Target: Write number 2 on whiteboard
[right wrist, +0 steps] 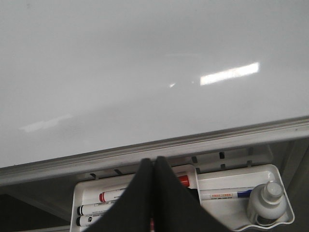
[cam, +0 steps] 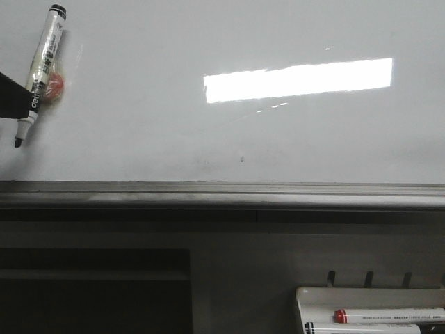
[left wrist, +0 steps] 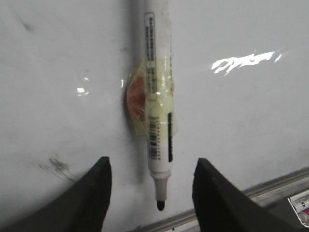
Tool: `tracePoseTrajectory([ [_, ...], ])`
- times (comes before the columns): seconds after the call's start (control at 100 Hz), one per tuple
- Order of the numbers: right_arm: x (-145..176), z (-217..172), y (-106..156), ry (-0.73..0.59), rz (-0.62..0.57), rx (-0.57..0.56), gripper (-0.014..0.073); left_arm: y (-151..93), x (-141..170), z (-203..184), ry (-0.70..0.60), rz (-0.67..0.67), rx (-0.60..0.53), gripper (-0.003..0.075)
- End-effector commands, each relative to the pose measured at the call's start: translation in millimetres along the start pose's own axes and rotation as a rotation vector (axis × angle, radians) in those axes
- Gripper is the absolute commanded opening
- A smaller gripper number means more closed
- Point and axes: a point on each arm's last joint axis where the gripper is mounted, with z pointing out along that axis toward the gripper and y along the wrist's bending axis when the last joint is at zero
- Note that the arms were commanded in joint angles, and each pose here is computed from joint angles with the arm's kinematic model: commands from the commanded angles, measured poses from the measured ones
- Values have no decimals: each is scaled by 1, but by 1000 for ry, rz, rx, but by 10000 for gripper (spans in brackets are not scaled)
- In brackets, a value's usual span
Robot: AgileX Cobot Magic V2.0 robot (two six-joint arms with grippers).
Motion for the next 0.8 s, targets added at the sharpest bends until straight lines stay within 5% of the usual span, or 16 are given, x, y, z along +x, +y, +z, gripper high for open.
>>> tracePoseTrajectory([
  [0.0, -13, -2, 2, -71, 2, -7, -60, -3, -17, 2, -46, -6, -3, 355],
  [0.32, -13, -2, 2, -74, 2, -7, -60, -4, -21, 26, 21, -9, 22, 351],
  [0.4, -13, -2, 2, -74, 2, -7, -60, -4, -18, 31, 45, -12, 28, 272],
  [0.52, -13, -2, 2, -69, -4, -7, -60, -4, -16, 32, 54, -4, 29, -25],
  [0.79, -10, -2, 13, -44, -129, -130, -60, -17, -17, 23, 58, 73, 171, -20],
])
